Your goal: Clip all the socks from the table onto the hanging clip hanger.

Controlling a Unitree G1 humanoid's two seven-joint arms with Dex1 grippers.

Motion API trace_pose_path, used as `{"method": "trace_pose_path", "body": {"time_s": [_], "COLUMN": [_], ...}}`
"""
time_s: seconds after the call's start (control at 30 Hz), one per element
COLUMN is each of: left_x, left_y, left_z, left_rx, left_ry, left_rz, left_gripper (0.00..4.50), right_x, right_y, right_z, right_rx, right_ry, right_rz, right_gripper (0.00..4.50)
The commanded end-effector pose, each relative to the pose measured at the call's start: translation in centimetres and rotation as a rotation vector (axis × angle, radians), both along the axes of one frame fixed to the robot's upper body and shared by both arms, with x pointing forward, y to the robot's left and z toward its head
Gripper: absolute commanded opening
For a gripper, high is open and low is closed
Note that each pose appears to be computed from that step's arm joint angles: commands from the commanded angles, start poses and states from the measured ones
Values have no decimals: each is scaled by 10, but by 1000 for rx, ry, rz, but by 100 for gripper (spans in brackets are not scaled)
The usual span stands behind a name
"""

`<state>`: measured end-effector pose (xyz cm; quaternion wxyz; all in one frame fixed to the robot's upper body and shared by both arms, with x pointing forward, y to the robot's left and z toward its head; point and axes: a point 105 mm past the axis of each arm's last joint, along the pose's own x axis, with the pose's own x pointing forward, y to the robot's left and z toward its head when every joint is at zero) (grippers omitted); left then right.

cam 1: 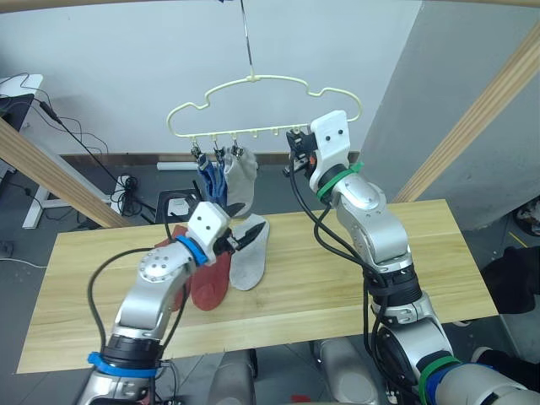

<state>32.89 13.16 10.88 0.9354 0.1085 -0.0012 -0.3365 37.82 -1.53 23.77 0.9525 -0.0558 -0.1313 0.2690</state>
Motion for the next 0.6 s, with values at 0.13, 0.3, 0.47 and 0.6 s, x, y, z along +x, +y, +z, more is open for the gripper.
{"method": "trace_pose_path", "body": {"time_s": [0.13, 0.3, 0.47, 0.6], "left_x": [21, 33, 37, 37], "left_y": [0, 1, 0, 0], "left_z": [-39, -51, -74, -85], "left_rx": [-20, -45, -2, 42], "left_ry": [104, 147, 261, 303], "left_rz": [208, 292, 327, 331], "left_gripper": [447, 447, 447, 447], "right_x": [-8, -9, -11, -12], "right_y": [3, 3, 4, 4], "right_z": [15, 13, 13, 12], "right_rx": [19, 16, 14, 14], "right_ry": [-52, -46, -43, -42], "right_rz": [27, 30, 35, 37], "right_gripper": [0, 0, 0, 0]}}
